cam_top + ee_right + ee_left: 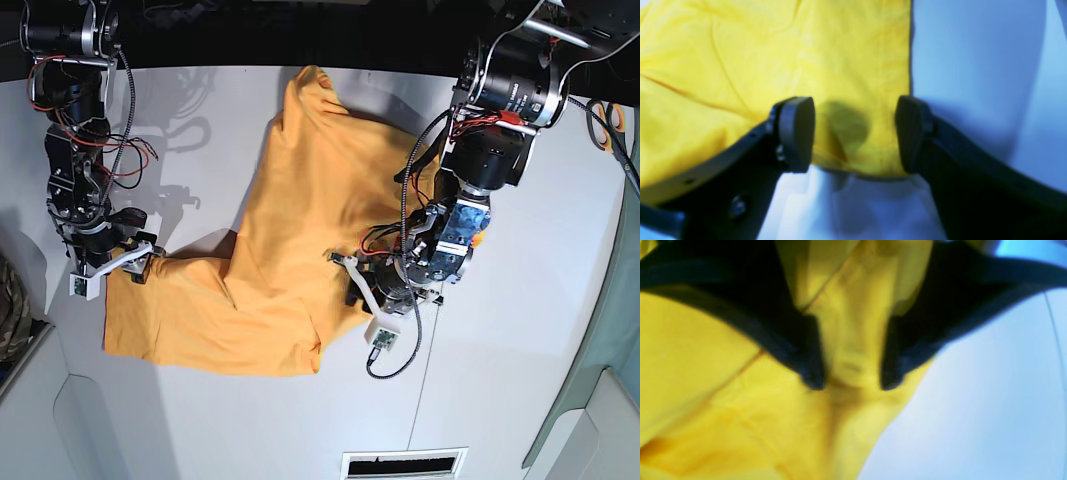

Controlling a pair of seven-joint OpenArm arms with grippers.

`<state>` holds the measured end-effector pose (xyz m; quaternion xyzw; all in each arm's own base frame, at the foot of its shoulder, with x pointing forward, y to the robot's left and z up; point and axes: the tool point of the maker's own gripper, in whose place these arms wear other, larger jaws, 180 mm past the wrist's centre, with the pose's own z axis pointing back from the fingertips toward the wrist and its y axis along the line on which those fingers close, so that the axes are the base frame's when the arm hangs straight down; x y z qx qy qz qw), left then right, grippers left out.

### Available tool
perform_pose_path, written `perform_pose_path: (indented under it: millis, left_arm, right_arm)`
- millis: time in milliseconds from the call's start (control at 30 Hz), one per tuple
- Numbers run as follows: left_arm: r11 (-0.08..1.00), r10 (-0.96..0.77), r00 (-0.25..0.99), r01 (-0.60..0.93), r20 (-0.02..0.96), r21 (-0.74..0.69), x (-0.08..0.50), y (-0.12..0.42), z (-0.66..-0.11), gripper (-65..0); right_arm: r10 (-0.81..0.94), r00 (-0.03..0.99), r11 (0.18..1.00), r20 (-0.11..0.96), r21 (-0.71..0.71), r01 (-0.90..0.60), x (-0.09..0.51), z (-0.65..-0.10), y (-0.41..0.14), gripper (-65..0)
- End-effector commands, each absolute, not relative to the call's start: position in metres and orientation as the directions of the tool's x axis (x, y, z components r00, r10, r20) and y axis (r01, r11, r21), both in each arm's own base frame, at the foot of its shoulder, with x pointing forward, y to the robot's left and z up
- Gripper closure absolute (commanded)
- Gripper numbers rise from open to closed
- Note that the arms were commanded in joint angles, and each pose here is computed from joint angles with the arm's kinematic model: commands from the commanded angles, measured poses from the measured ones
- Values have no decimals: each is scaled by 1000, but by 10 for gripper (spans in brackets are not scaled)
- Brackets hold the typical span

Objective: Layout the t-shirt on the table in an organized manner, then fold the t-shirt properly
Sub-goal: 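Regrasp the shirt with the left gripper near the right gripper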

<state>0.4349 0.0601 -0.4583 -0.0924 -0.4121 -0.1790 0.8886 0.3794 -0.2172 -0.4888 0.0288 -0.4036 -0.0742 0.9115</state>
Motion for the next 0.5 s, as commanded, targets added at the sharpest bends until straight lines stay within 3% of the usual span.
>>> perform_pose_path:
  millis: [0, 33, 67, 233, 467]
  left_arm:
    - [919, -249, 592, 394, 767, -5, 440, 62, -453, -103]
    - [919, -250, 592, 395, 767, -6, 440, 62, -453, -28]
    - [918, -251, 593, 397, 765, -7, 440, 61, -453, 0]
    - [871, -300, 565, 492, 769, -21, 441, 42, -432, 0]
    - [712, -195, 493, 666, 848, -223, 407, -24, -361, 0]
  right_arm:
    - [-158, 723, 987, 672, 109, 115, 366, -502, -215, -382]
    - [-158, 723, 987, 672, 109, 115, 366, -502, -216, -382]
    - [-158, 723, 987, 672, 109, 115, 366, -502, -216, -382]
    - [-158, 721, 987, 675, 109, 115, 367, -501, -216, -382]
    - [-158, 720, 987, 676, 108, 115, 367, -501, -216, -382]
